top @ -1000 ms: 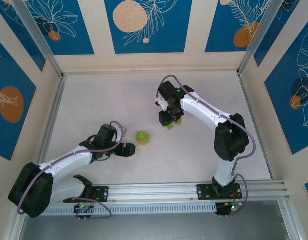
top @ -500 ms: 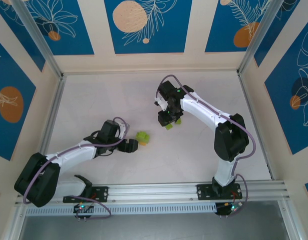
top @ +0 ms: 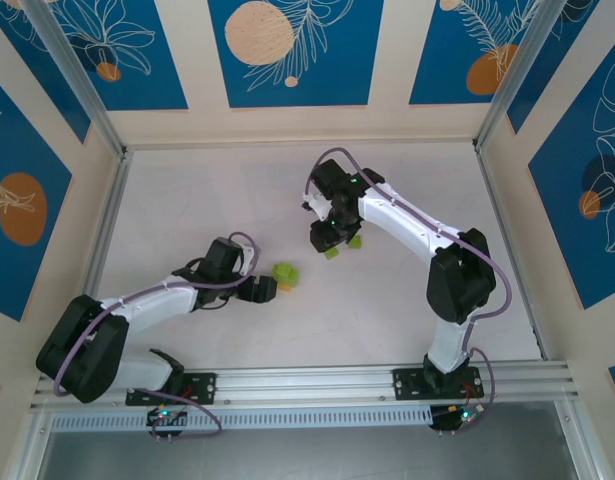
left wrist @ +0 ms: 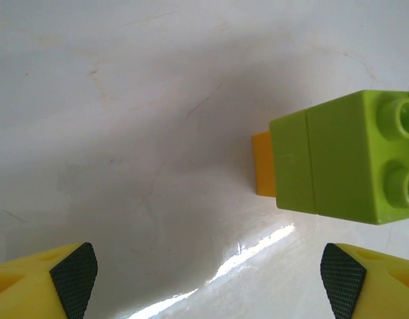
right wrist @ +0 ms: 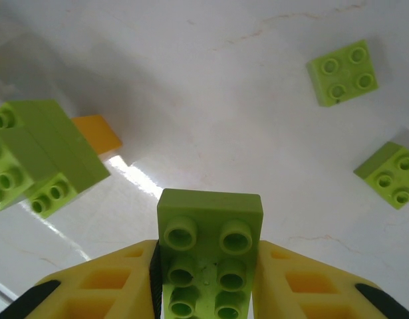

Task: Assemble a carrot with lego

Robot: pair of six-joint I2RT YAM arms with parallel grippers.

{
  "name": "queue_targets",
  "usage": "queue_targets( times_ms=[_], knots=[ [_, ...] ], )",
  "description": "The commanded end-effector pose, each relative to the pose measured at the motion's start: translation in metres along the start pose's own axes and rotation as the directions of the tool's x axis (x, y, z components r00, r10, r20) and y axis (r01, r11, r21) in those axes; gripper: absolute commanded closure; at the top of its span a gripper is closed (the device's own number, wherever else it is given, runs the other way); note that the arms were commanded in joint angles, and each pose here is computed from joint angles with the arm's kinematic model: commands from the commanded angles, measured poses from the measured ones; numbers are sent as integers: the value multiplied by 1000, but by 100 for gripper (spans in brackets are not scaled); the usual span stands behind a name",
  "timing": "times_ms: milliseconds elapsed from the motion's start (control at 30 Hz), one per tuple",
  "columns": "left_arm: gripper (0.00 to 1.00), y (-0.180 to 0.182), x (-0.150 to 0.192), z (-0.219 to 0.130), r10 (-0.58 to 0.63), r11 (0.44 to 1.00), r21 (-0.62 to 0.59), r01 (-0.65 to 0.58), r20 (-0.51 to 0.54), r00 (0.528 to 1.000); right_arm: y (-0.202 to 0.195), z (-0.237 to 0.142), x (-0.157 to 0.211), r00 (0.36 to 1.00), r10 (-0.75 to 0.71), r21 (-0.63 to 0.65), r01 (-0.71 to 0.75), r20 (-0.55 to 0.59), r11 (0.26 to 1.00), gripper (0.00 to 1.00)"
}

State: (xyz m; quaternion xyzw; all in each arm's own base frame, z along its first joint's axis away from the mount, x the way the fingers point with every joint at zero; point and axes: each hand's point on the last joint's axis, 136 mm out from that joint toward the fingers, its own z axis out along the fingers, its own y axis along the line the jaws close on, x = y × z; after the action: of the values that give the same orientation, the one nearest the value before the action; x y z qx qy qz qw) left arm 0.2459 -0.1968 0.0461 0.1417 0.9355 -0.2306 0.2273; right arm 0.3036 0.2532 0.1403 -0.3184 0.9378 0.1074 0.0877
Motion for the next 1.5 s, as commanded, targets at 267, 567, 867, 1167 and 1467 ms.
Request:
queue_targets(
  times_ms=[267, 567, 867, 1167, 1467],
  knots=[
    [10, 12, -8, 1, -39, 998, -55, 39, 4, 999, 58, -14, -8, 980, -196, -110, 192, -27, 975, 63],
    [10, 20, -12, 4, -64, 996, -69, 64, 13, 998, 75, -7, -6, 967, -248, -137, 238, -55, 961, 63],
    [10, 22, -19, 9, -63, 996, -63, 64, 14, 998, 85, -7, -5, 962, -266, -166, 254, -54, 953, 63],
    [10, 22, -25, 11, -63, 996, -55, 64, 20, 998, 91, -5, -7, 956, -287, -181, 272, -62, 945, 63],
    [10, 26, -26, 9, -82, 995, -51, 83, 28, 996, 100, 5, -7, 942, -324, -206, 301, -89, 931, 63]
  ],
)
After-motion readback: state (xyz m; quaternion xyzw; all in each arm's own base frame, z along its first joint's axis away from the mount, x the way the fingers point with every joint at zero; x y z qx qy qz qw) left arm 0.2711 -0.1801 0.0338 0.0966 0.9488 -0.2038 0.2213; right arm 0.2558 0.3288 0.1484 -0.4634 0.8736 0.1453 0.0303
